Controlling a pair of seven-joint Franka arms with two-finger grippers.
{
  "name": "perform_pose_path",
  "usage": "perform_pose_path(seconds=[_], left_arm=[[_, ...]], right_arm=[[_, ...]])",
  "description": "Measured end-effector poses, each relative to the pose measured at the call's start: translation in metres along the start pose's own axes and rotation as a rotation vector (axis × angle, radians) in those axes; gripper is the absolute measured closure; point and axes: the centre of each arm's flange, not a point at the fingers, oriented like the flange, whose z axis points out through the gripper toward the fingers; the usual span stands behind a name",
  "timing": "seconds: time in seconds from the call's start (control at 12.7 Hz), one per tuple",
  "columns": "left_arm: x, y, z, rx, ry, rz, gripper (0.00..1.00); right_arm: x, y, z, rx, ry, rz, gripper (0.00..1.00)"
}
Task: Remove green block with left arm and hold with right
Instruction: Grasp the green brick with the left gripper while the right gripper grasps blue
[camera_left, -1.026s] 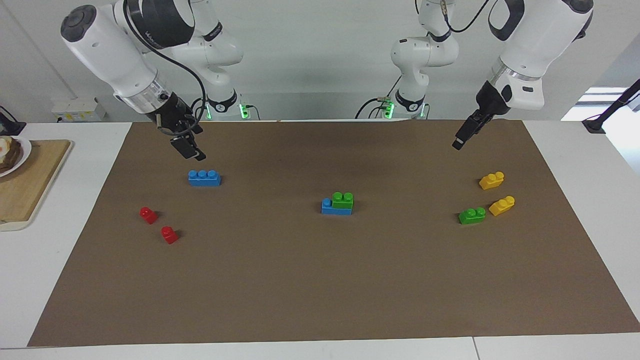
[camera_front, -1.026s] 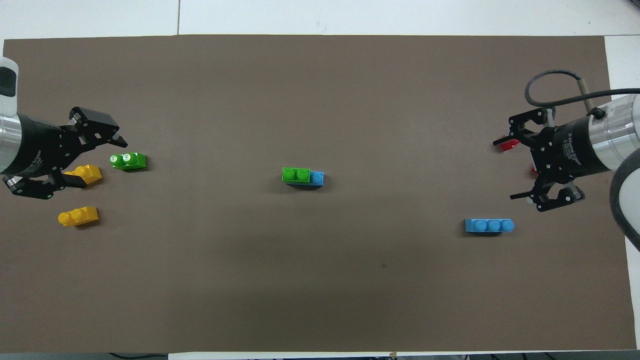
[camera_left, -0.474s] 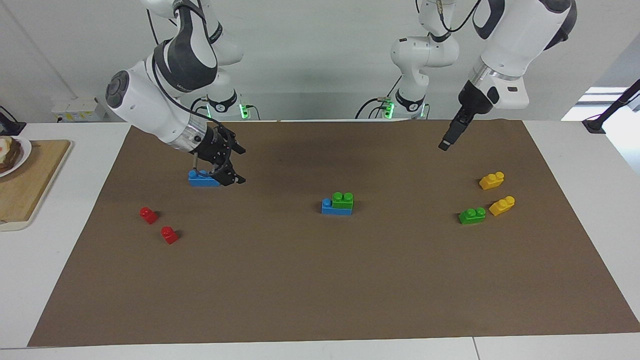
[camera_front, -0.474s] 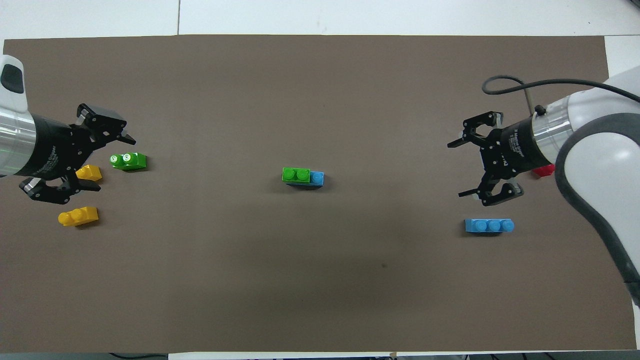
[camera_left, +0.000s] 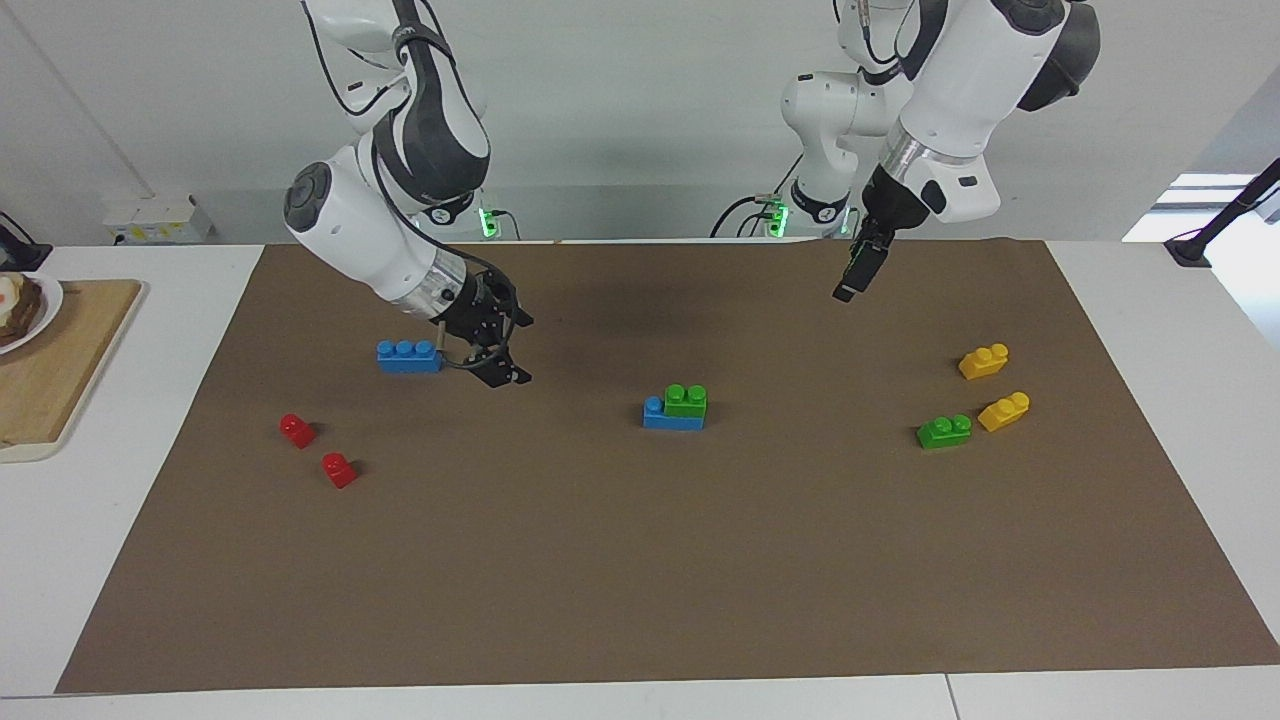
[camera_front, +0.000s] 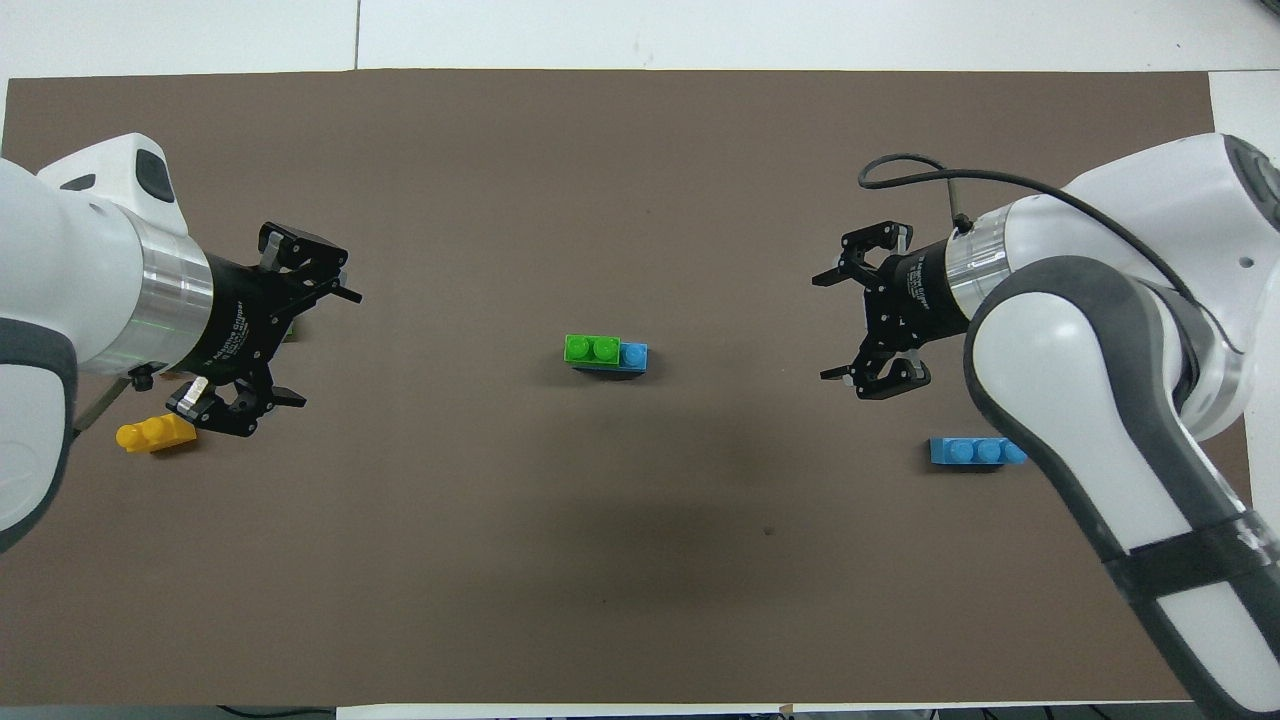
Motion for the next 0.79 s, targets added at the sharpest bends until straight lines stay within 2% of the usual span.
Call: perform_pose_path(seconds=[0.32, 0.47, 0.63, 0.79], left_arm=[[-0.008, 0.001, 0.028, 0.017, -0.003, -0.049, 0.0], [-0.011, 0.006, 0.039, -0.004, -0.01, -0.107, 0.0], [-0.017, 0.02, 0.063, -0.021, -0.065, -0.156, 0.0], [-0.013, 0.035, 0.099, -0.013, -0.086, -0.196, 0.0]], right_arm=[[-0.011, 0.002, 0.034, 0.014, 0.02, -0.02, 0.0], [-0.01, 0.001, 0.047, 0.019, 0.01, -0.006, 0.0], [-0.022, 0.002, 0.067, 0.042, -0.002, -0.008, 0.0], [-0.033, 0.005, 0.086, 0.056, -0.014, -0.009, 0.0]])
